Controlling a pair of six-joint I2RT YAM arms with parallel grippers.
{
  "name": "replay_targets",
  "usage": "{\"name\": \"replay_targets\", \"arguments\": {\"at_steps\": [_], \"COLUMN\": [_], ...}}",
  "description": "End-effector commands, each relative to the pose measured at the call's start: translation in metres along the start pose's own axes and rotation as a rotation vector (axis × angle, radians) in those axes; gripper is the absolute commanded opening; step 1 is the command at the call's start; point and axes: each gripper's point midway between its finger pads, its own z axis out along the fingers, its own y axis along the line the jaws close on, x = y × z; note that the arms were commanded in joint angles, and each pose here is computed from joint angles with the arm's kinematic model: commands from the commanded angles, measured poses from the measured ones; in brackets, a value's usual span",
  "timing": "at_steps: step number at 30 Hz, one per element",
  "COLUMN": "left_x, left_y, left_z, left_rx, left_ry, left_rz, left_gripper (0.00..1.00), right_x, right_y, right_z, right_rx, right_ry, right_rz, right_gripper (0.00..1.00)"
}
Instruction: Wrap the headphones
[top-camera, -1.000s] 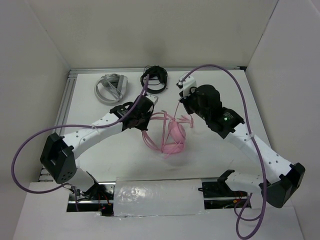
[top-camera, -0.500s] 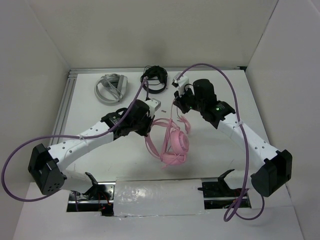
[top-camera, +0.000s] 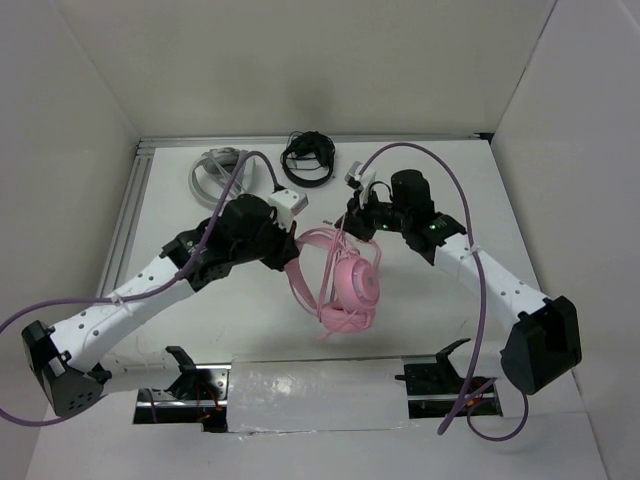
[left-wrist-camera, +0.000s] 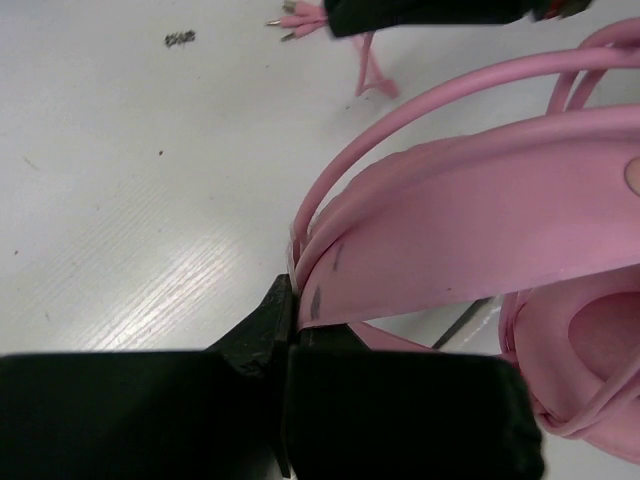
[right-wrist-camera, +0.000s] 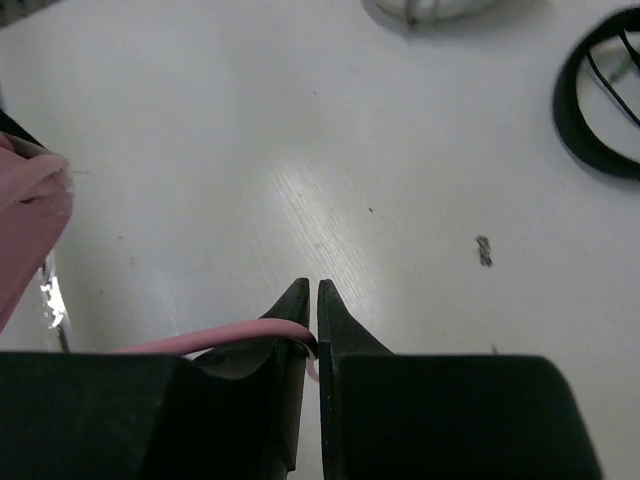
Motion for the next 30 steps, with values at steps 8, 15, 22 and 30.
{"name": "replay_targets", "arguments": {"at_steps": [8,15,22,30], "left_x": [-0.144,-0.172,-0.209,-0.22], "left_y": [-0.067,-0.072,-0.055,-0.048], "left_z": [-0.066,-0.095,-0.132,-0.143], "left_rx": [0.275,0.312,0.239,0.233], "left_ry": [-0.35,-0.426,-0.537,-0.569], "left_rz": [0.057,0.068,0.058,0.052], "left_gripper": [0.0,0.0,0.0,0.0], "right_x": [-0.026,-0.021,-0.002,0.006], "right_y": [0.04,0.053,0.053,0.062], "right_z": [0.058,0.08,0.094,0.107], "right_rx": [-0.331,-0.4,-0.418,-0.459], "right_ry": [-0.104,-0.097,-0.062,-0.05], "right_rz": [-0.066,-0.044,-0.003,0.025], "right_gripper": [0.16,0.18,0.2,0.28]}}
